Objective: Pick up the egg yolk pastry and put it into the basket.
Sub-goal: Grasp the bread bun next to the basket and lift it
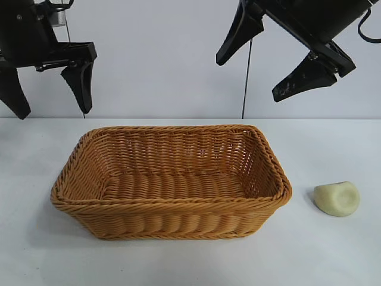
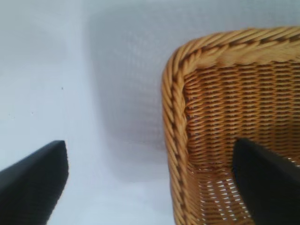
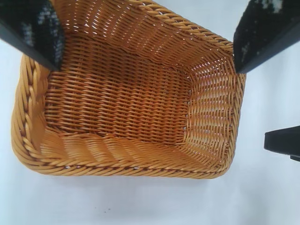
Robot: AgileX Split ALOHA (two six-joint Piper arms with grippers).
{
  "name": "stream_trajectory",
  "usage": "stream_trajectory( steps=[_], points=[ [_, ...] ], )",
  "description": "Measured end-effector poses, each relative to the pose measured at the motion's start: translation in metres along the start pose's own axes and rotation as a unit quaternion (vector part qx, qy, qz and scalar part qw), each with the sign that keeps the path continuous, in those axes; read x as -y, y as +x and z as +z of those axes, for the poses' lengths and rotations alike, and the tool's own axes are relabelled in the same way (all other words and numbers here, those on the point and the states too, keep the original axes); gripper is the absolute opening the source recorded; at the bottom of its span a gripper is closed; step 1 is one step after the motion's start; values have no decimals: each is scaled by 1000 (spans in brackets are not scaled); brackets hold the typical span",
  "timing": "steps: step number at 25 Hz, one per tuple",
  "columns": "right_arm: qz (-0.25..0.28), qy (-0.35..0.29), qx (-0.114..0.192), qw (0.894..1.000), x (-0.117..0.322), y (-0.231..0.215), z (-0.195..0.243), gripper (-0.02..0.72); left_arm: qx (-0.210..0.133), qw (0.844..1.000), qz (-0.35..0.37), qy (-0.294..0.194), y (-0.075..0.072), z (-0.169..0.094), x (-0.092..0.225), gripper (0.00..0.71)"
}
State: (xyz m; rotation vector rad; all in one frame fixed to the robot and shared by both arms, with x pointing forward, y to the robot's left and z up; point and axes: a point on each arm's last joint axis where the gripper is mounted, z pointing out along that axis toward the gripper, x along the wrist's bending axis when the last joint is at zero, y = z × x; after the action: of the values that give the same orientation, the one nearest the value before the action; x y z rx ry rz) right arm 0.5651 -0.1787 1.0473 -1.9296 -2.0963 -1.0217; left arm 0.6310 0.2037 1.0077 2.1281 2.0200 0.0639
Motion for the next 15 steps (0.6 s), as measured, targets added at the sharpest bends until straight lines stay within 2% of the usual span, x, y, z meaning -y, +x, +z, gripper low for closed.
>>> stream_trajectory(
  steps=[5, 8, 15],
  points=[
    [0, 0, 0, 1000, 0, 0, 0, 695, -33, 999, -27, 2, 41, -4, -4, 678],
    [0, 0, 0, 1000, 0, 0, 0, 695, -43, 998, -37, 14, 60, -6, -3, 678],
    [0, 0, 0, 1000, 0, 0, 0, 695, -75, 996, -26, 40, 71, -13, 4, 678]
  ],
)
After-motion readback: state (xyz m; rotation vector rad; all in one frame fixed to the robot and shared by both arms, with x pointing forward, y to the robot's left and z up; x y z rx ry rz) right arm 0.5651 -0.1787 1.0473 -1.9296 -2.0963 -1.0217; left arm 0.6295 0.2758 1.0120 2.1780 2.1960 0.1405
